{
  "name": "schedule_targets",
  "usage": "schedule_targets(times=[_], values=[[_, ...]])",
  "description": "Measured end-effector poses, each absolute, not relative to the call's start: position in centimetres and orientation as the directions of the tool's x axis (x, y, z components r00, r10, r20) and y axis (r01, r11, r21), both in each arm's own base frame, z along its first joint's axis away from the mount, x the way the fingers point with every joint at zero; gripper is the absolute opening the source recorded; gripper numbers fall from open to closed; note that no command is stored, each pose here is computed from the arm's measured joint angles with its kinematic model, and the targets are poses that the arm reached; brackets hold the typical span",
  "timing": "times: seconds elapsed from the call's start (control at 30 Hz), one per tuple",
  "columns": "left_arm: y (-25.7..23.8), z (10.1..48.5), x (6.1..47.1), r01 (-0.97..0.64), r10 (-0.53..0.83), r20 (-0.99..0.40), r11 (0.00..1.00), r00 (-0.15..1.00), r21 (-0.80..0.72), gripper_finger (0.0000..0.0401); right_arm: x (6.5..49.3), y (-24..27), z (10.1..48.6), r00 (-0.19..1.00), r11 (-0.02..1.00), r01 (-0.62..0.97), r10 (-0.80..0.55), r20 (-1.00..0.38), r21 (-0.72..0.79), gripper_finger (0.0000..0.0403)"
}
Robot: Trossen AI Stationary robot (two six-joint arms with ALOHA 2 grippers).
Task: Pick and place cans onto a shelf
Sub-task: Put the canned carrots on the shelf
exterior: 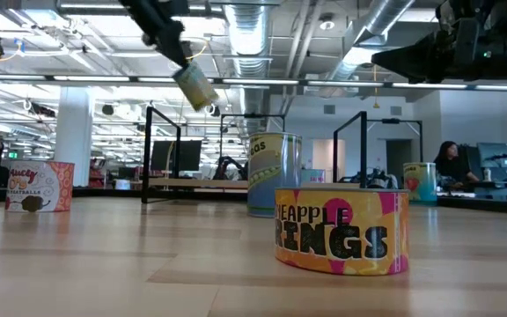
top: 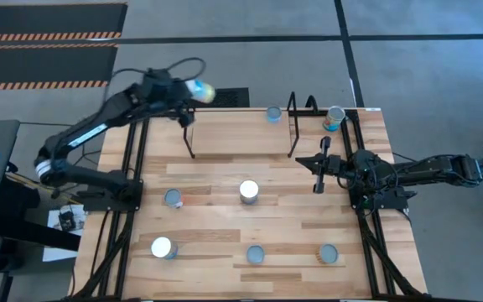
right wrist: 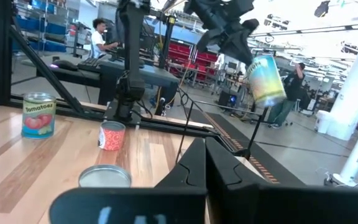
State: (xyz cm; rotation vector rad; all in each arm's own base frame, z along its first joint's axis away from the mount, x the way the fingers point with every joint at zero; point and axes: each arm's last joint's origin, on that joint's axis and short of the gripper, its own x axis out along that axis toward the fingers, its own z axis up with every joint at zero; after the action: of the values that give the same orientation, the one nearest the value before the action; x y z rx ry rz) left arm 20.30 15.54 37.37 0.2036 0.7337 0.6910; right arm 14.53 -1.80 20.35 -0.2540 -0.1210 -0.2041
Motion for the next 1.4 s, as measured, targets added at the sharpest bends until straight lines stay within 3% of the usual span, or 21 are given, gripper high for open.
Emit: schedule_targets(times=[0.27, 0.6, 0.83, 1.4], values=[[17.1, 36.2, 29.2, -0.416, 0.54, -0.64, 0.839, 0.547, 0.352, 0.0, 14.5, -1.8, 20.3, 0.972, 0.947, 0.215, -0.185, 0.144, -0.239, 0.0008], [18.7, 30.1, 37.4, -0.282, 0.433, -0.773, 0.899, 0.464, 0.334, 0.0, 14.5, -1.8, 20.3, 0.973, 0.946, 0.214, -0.184, 0.139, -0.244, 0.0008], [19.5, 26.6, 39.2, -0.238, 0.412, -0.818, 0.909, 0.401, 0.341, 0.0, 14.5, -1.8, 20.3, 0.973, 0.946, 0.214, -0.185, 0.137, -0.245, 0.0008], [20.0, 26.2, 40.1, -0.233, 0.425, -0.782, 0.905, 0.455, 0.356, 0.0, 14.5, -1.8, 20.3, 0.973, 0.945, 0.214, -0.184, 0.137, -0.247, 0.0008]])
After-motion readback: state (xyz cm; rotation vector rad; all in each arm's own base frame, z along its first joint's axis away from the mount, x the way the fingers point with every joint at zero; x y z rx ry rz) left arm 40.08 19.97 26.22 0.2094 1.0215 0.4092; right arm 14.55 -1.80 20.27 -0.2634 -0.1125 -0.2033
